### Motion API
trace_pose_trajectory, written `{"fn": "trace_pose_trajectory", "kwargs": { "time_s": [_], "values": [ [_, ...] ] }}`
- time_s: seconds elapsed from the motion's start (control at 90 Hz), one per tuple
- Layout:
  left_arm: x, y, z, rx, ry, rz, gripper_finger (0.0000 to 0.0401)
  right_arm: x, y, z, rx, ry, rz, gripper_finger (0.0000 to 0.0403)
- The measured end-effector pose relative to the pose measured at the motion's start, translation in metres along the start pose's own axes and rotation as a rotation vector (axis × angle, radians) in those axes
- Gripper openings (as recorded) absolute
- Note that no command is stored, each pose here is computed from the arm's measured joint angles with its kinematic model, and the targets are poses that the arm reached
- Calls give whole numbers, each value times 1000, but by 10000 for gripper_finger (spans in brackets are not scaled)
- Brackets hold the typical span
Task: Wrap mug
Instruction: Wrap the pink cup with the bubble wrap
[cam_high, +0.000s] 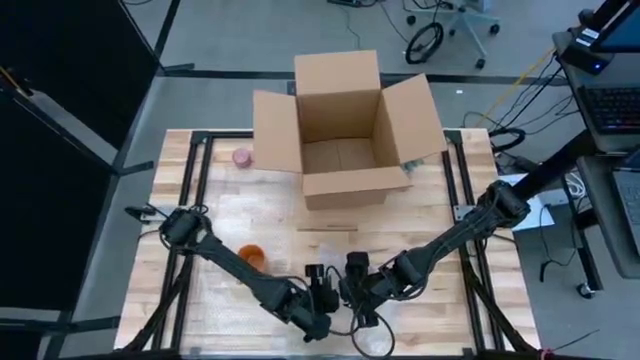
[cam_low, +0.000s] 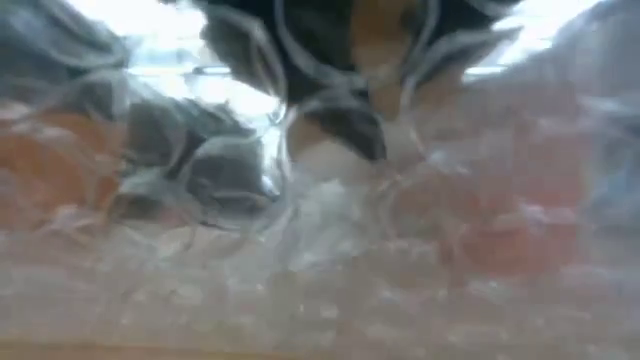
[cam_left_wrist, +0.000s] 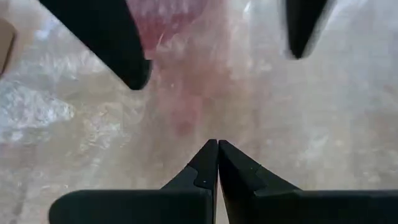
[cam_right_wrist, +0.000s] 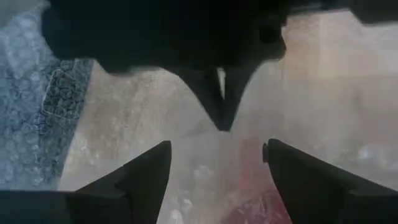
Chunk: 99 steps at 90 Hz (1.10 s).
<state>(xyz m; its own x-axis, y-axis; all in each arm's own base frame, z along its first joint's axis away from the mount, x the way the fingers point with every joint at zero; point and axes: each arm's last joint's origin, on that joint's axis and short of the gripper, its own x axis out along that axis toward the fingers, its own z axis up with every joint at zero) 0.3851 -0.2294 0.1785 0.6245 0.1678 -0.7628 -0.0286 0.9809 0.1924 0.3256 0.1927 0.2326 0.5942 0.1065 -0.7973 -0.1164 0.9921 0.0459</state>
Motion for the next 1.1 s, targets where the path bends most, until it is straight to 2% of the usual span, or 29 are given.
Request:
{"fn": "trace_pose_trajectory", "kwargs": {
  "time_s": [0.089,0.222,0.489,0.6,0.856,0.9,1.1],
  "values": [
    [-1,-1,-4,3,26,4,0,-12,1,10,-4,-2,11,251],
    [0,0,-3,-5,21,10,0,-32,-2,21,-16,71,-17,251],
    [0,0,-3,-3,22,10,0,-54,-8,10,37,302,-122,241],
    [0,0,-3,-3,22,10,0,-48,-9,6,38,305,-118,196],
    [-1,-2,-4,1,21,8,0,-42,-11,5,13,281,-114,20],
    [-1,-2,-4,3,21,7,0,-40,-11,6,8,271,-114,9],
    [-2,-2,-4,9,21,7,0,-24,-9,7,-5,266,-108,7]
  ]
}}
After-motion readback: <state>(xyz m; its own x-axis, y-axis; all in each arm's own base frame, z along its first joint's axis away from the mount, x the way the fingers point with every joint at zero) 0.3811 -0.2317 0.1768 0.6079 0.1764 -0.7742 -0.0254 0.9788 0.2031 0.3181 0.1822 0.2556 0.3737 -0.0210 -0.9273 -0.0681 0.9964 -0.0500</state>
